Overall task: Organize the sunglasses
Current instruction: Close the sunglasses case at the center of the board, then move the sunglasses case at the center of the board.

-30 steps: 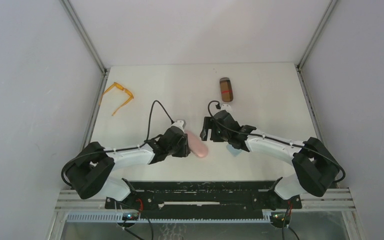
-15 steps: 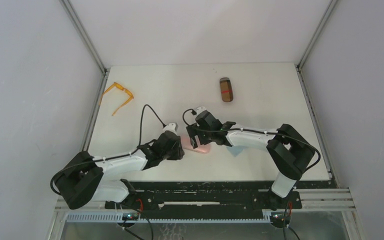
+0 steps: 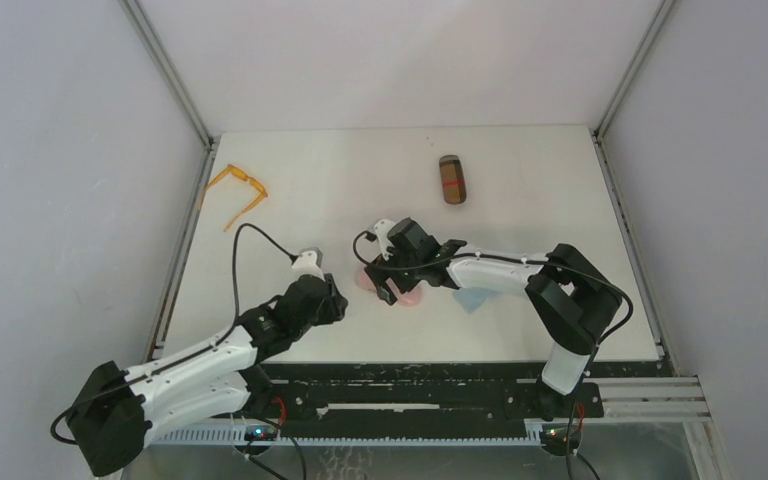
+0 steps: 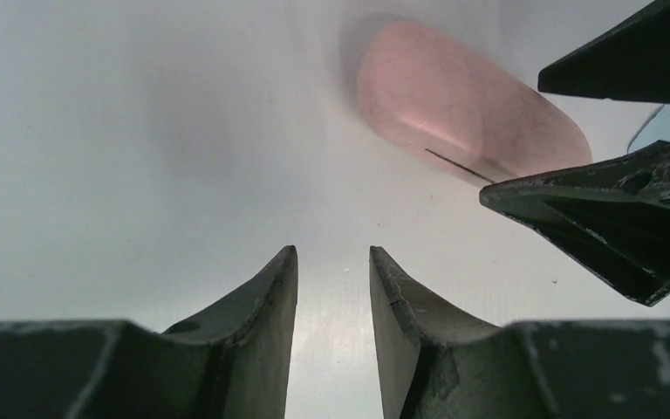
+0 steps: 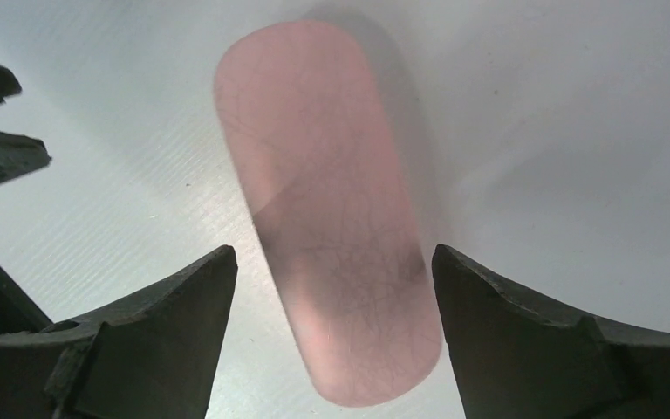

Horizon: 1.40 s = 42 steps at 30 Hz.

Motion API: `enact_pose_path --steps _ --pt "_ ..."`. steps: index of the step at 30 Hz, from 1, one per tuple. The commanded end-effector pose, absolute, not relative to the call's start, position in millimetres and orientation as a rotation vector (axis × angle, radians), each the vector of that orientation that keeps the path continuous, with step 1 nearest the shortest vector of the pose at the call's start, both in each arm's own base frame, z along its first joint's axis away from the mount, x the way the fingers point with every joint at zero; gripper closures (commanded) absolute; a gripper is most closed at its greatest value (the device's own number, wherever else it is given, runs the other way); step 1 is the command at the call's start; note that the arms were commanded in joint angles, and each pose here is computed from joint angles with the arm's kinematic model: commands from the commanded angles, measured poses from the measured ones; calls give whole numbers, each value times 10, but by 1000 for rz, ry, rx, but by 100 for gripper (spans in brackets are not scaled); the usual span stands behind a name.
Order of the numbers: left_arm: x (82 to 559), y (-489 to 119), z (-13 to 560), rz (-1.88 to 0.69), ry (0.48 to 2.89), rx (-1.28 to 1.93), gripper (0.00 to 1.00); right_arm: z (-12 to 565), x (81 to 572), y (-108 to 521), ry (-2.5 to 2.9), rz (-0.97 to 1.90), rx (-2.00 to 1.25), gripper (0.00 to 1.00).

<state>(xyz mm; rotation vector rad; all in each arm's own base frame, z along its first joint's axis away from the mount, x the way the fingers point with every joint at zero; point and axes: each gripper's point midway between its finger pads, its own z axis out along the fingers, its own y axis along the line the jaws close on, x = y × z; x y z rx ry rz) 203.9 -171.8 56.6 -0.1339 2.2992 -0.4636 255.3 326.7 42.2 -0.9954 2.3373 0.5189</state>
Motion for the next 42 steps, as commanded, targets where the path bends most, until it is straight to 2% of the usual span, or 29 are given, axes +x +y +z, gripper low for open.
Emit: enact_pose_path --steps 1,9,13,16,20,22,23,32,42 --pt "2048 -1522 598 -400 2263 -195 59 580 2568 3387 2264 581 -1052 18" --pt "2036 -1498 594 -393 2267 -198 59 467 2555 3439 2296 592 -1115 19" --pt "2040 -1494 608 -394 2263 -199 59 398 2579 3448 2323 568 -1142 22" --pt "2045 -1480 635 -392 2257 -204 60 393 2638 3463 2338 544 -1110 30" --pt "2047 -1446 694 -393 2240 -216 60 442 2823 3426 2372 449 -943 49" --pt "2046 -1427 735 -396 2230 -223 60 507 2968 3421 2366 413 -824 59" --pt "2046 -1422 765 -400 2225 -225 60 518 3044 3394 2371 388 -758 60" --pt "2033 -1409 947 -416 2206 -213 59 686 4261 2990 2381 176 -205 66" --pt "2026 -1418 1013 -426 2209 -219 59 676 5110 2686 2356 21 17 64"
